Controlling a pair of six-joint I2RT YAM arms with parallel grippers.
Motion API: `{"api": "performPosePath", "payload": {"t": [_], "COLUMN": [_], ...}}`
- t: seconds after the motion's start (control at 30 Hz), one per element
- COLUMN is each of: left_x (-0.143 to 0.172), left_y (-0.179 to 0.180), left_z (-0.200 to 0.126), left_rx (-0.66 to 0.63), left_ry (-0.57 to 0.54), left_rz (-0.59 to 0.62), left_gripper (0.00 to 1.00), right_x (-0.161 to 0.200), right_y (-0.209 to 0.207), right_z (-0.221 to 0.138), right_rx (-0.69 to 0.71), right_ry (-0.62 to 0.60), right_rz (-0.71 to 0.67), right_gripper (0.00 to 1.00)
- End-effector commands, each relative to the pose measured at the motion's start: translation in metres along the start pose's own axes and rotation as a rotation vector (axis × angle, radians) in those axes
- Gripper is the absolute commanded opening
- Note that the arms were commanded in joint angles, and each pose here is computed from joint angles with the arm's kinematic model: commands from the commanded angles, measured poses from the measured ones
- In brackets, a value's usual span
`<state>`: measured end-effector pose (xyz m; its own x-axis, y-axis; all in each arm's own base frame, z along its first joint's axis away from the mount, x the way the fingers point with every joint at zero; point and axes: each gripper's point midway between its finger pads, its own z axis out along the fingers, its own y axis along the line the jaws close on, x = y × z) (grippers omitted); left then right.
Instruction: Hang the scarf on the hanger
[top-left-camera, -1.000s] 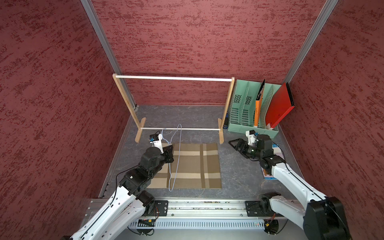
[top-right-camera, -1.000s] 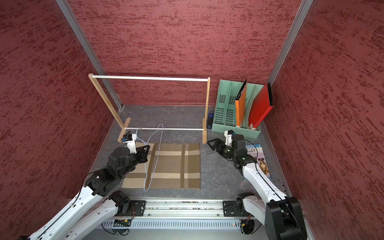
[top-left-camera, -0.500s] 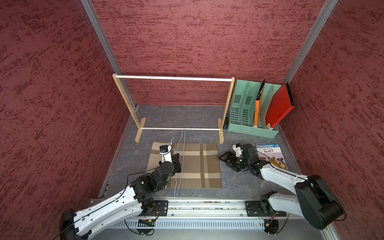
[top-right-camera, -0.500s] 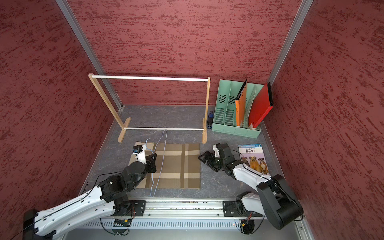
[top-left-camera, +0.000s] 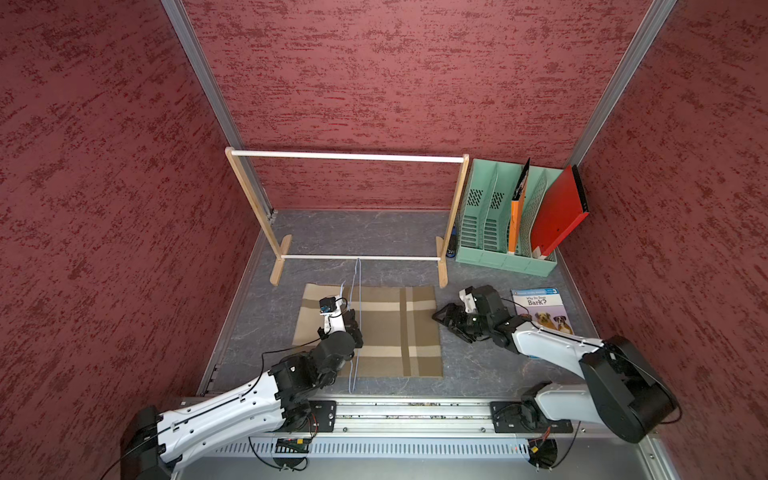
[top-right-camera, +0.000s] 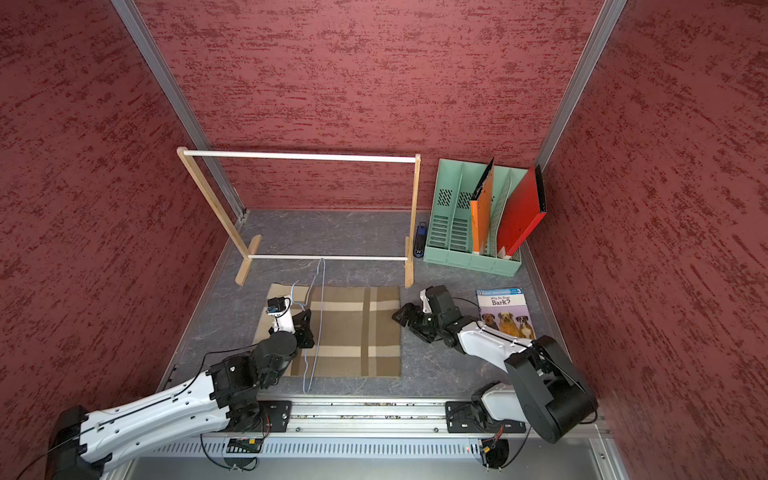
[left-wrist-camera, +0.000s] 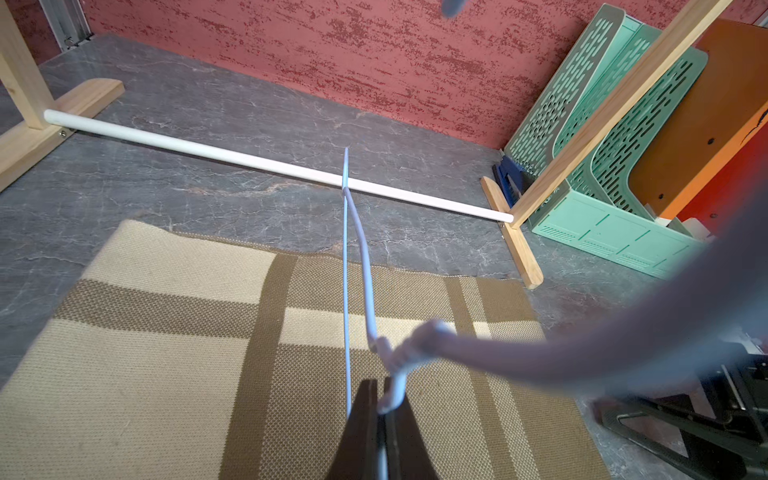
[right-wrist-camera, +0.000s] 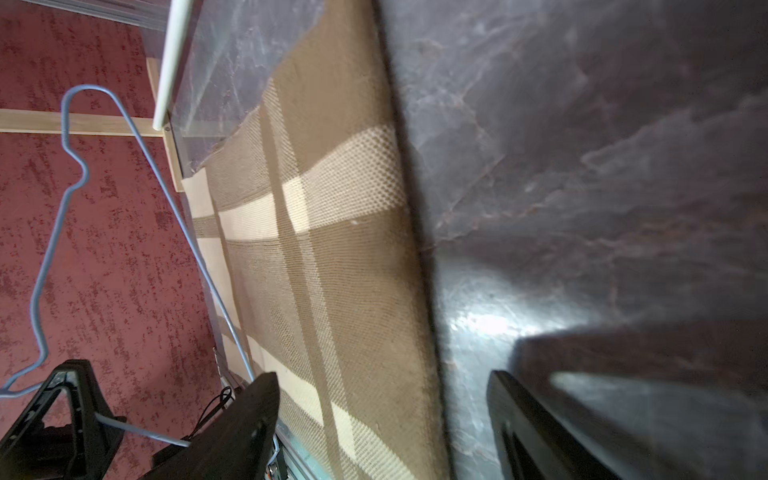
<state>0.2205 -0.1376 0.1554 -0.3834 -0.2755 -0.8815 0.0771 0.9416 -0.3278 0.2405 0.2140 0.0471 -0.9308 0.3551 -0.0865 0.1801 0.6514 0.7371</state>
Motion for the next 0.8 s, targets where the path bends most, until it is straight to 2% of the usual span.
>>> {"api": "performPosePath", "payload": {"t": [0.0, 0.13, 0.33, 0.57, 0.77], "left_x": [-0.005, 0.0, 0.006, 0.015, 0.027], "left_y": [-0.002, -0.005, -0.005, 0.005, 0.013], "left_z": [0.0, 0.004, 0.009, 0.013, 0.018], "left_rx": [0.002, 0.006, -0.017, -0.07, -0.08], "left_ry": [-0.029, -0.013, 0.015, 0.1, 0.141], "left_rz": [-0.032, -0.028, -0.034, -0.078, -0.105], "left_gripper": [0.0, 0.0, 0.0, 0.0, 0.0], "right_x": [0.002, 0.005, 0.01, 0.014, 0.015], "right_y": [-0.004, -0.01, -0.003, -0.01, 0.003], "right_z": [0.004, 0.01, 0.019, 0.028, 0.032], "right_rx": [0.039, 0.056, 0.009, 0.02, -0.08], "right_ry": [0.014, 0.03, 0.063, 0.085, 0.095], "right_rz": [0.022, 0.038, 0.059, 0.078, 0.061], "right_gripper": [0.82, 0.82, 0.82, 0.82, 0.81]}}
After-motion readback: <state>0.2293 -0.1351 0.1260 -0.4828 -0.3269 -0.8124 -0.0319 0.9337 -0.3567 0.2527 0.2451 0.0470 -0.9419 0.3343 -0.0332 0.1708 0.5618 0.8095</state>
